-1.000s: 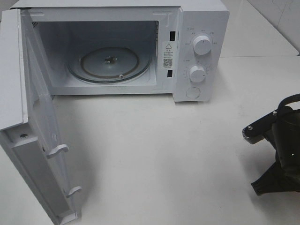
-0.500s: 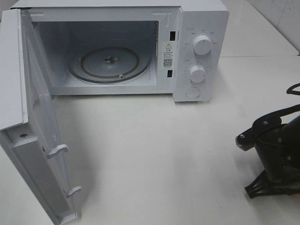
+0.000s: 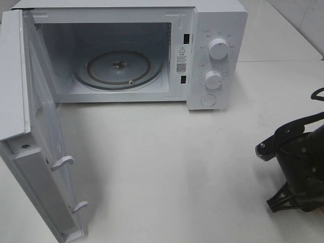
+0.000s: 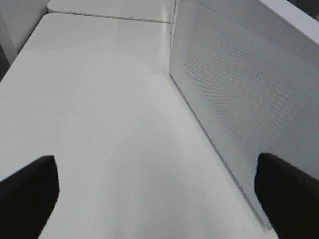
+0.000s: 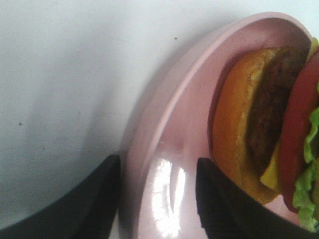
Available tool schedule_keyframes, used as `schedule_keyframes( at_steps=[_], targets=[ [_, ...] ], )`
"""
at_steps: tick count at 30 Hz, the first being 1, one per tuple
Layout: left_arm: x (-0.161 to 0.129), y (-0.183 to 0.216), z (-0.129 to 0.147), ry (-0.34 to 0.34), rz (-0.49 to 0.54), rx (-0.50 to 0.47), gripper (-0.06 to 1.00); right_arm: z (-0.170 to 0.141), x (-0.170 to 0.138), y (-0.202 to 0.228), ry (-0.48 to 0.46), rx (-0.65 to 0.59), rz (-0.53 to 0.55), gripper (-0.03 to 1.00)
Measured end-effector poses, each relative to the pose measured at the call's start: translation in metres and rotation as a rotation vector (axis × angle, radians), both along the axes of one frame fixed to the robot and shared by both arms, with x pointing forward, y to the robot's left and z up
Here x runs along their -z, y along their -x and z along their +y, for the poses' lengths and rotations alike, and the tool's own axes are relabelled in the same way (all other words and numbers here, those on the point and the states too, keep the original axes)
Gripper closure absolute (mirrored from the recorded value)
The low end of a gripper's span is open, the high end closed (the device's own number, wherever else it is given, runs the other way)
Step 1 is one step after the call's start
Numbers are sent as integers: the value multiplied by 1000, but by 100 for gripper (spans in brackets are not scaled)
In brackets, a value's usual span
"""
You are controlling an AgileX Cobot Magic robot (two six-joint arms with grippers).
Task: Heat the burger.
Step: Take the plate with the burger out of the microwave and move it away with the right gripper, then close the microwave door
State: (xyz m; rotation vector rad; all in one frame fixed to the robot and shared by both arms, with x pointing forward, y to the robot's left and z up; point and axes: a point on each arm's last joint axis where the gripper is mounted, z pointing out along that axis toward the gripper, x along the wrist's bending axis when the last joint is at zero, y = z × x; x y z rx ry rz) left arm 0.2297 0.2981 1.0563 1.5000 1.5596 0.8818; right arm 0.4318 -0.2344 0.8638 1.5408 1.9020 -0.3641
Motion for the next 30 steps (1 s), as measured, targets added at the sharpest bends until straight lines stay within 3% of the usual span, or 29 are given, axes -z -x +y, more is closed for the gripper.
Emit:
schedule_keyframes(
  at_steps=[5,16,19,21,30],
  targets=[
    [0,0,0,0,0,0,-4,1,-15,2,-53,9,-13,38],
    [0,0,0,0,0,0,-4,2,-62,19,-222,-40,-17,37],
    [0,0,0,0,0,0,-4,4,-80,24,-291,-87,-21,36],
    [0,0,0,0,0,0,-4,8,-106,31,-391,-188,-27,32],
    [0,0,0,0,0,0,-4,14,-159,50,-592,-352,-47,21]
  ],
)
